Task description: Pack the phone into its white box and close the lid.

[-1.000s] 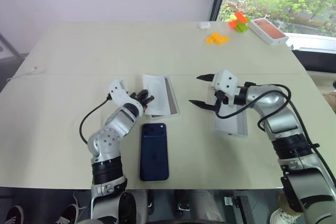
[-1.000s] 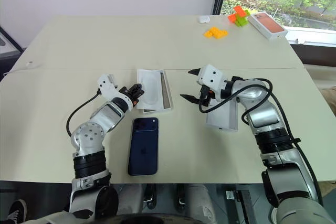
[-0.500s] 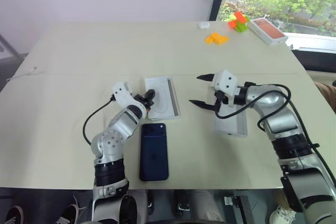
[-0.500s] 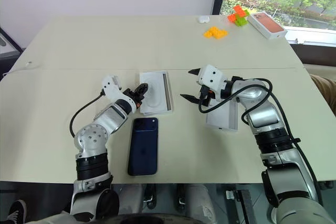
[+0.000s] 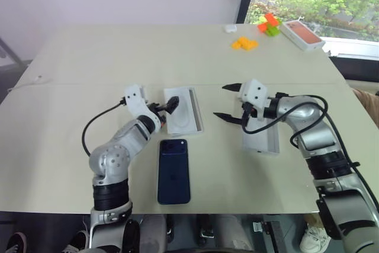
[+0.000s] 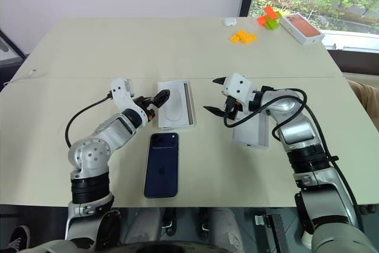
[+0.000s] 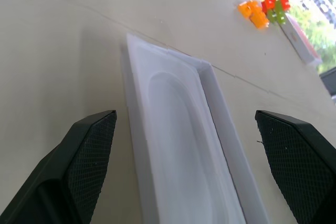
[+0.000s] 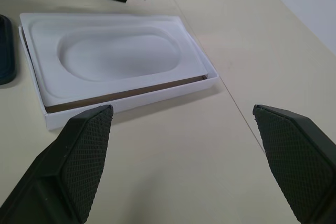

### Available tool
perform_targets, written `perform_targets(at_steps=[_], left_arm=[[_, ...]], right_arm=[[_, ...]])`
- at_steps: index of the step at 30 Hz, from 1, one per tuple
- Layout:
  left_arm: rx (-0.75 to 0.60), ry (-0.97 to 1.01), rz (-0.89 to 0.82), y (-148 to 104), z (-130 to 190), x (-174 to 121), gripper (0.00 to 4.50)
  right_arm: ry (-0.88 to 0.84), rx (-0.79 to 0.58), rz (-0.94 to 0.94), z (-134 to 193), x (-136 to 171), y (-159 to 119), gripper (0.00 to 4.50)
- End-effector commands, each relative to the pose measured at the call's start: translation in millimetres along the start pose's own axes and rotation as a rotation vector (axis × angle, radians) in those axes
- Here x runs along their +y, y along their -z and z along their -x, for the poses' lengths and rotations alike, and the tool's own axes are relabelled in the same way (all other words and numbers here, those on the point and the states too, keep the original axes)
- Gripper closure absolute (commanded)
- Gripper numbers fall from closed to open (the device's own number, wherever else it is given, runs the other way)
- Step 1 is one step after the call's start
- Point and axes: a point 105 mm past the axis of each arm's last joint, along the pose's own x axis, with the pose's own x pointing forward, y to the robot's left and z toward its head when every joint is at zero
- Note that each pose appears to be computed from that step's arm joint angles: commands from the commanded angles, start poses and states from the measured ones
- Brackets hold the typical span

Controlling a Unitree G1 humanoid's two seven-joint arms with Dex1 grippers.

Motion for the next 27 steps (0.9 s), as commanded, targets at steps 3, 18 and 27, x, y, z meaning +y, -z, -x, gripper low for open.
perform_targets(at_steps=[3, 18, 27], left_arm=[[-0.043, 0.072, -0.071, -15, 7, -14, 1.38], [0.082, 0.043, -0.192, 7, -20, -8, 4.49], [0.152, 0.071, -0.231, 26, -33, -15, 4.49]], right_arm=[[0.025, -0.047, 0.045, 2, -9, -16, 0.00], [0.032, -0.051, 0.053, -1, -9, -16, 0.00], [0.045, -0.048, 0.058, 1, -10, -16, 0.00]])
